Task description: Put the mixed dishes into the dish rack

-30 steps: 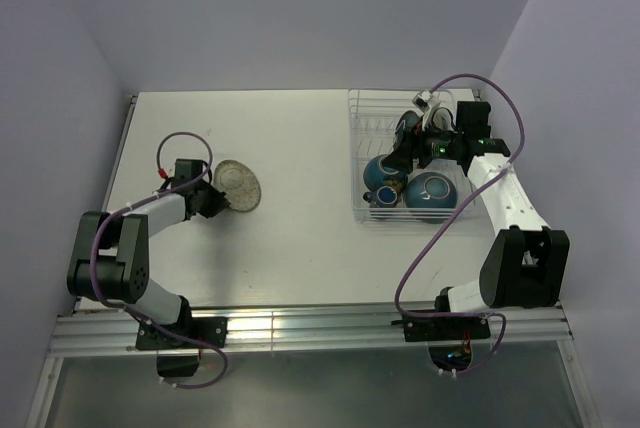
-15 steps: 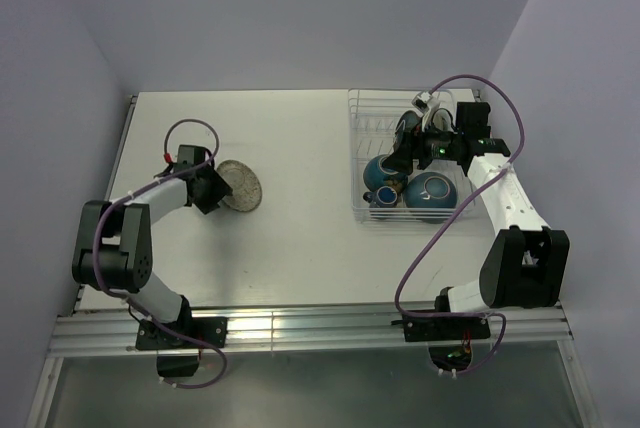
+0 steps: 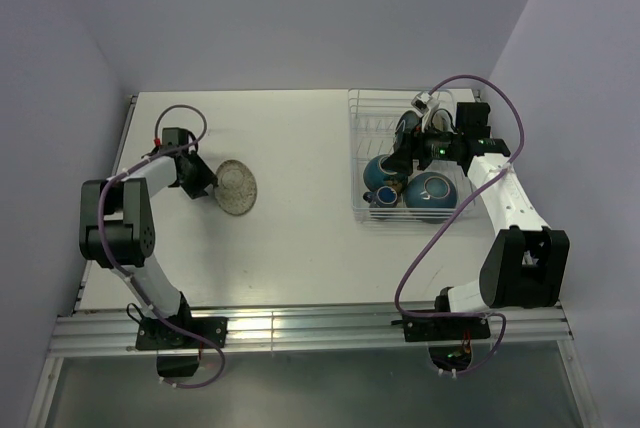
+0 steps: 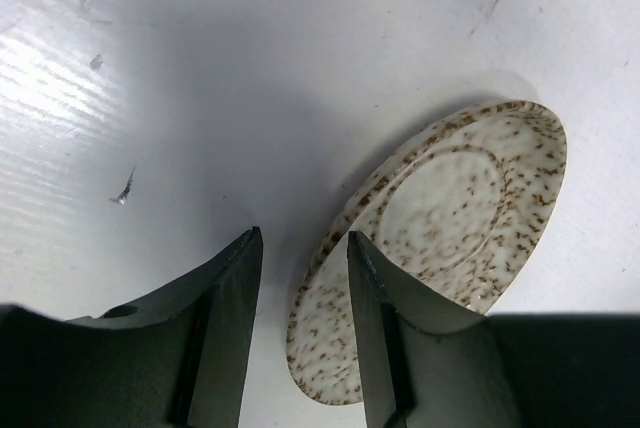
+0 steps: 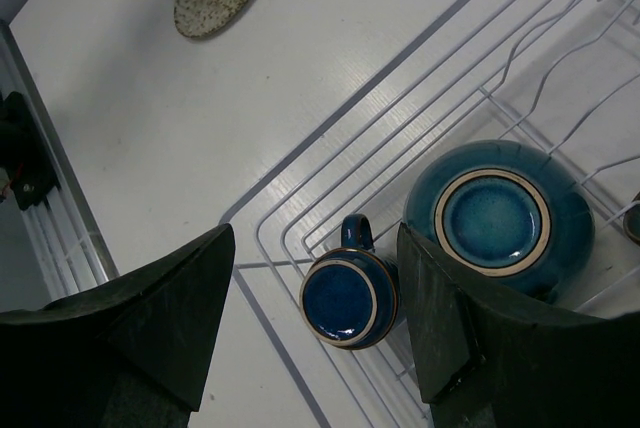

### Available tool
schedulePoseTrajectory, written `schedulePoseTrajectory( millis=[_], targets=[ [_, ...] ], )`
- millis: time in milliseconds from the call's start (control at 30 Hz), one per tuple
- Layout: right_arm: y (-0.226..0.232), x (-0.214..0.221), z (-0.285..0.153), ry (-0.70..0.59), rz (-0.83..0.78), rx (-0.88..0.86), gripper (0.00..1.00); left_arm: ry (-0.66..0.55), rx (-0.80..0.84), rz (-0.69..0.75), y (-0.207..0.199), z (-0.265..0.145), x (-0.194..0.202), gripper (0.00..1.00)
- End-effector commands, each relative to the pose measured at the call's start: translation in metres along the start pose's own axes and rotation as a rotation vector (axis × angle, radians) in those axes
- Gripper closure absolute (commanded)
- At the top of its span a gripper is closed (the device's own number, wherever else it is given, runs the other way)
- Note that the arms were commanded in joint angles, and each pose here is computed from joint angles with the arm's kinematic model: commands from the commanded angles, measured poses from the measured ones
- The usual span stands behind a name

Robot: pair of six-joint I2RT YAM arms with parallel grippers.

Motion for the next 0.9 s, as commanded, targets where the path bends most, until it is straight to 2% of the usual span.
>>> schedulePoseTrajectory(
  millis=[0,267,367,467,500,567,700,867],
  targets=[
    [0.004,-0.007,-0.005,-0.021,-0.030,-0.018,0.27,0.068,0.022,0.072,0.001,0.004,0.007,0.54],
    [0.006,-0.008,-0.006,-0.026,-0.032,-0.023,0.27,0.136,0.088,0.139,-0.009,0.012,0.010,0.58],
    [0.007,-0.008,-0.006,-0.027,-0.032,-0.025,0.27,0.157,0.093,0.171,-0.011,0.013,0.009,0.66],
    [0.008,-0.008,-0.007,-0.027,-0.032,-0.026,0.26,0.161,0.089,0.192,-0.011,0.013,0.008,0.81],
    [0.008,-0.008,-0.007,-0.029,-0.034,-0.027,0.26,0.164,0.088,0.194,-0.010,0.013,0.009,0.92],
    [0.010,-0.009,-0.007,-0.032,-0.034,-0.031,0.26,0.165,0.095,0.200,-0.012,0.013,0.009,1.00],
    [0.015,-0.010,-0.008,-0.042,-0.044,-0.050,0.26,0.160,0.166,0.207,-0.023,0.005,0.010,1.00],
    [0.030,-0.011,0.002,-0.025,-0.076,-0.092,0.26,0.159,0.336,0.222,-0.045,-0.016,0.015,1.00]
  ],
)
Point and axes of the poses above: each gripper's point midway between its finger pads, its own z axis out along the fingers, its own y axis along the line the jaws close on, x = y × z, the point moved 4 cm from there along -z, back along the fingers, and after that the axes turned 1 degree about z, right-handed, at the moved point
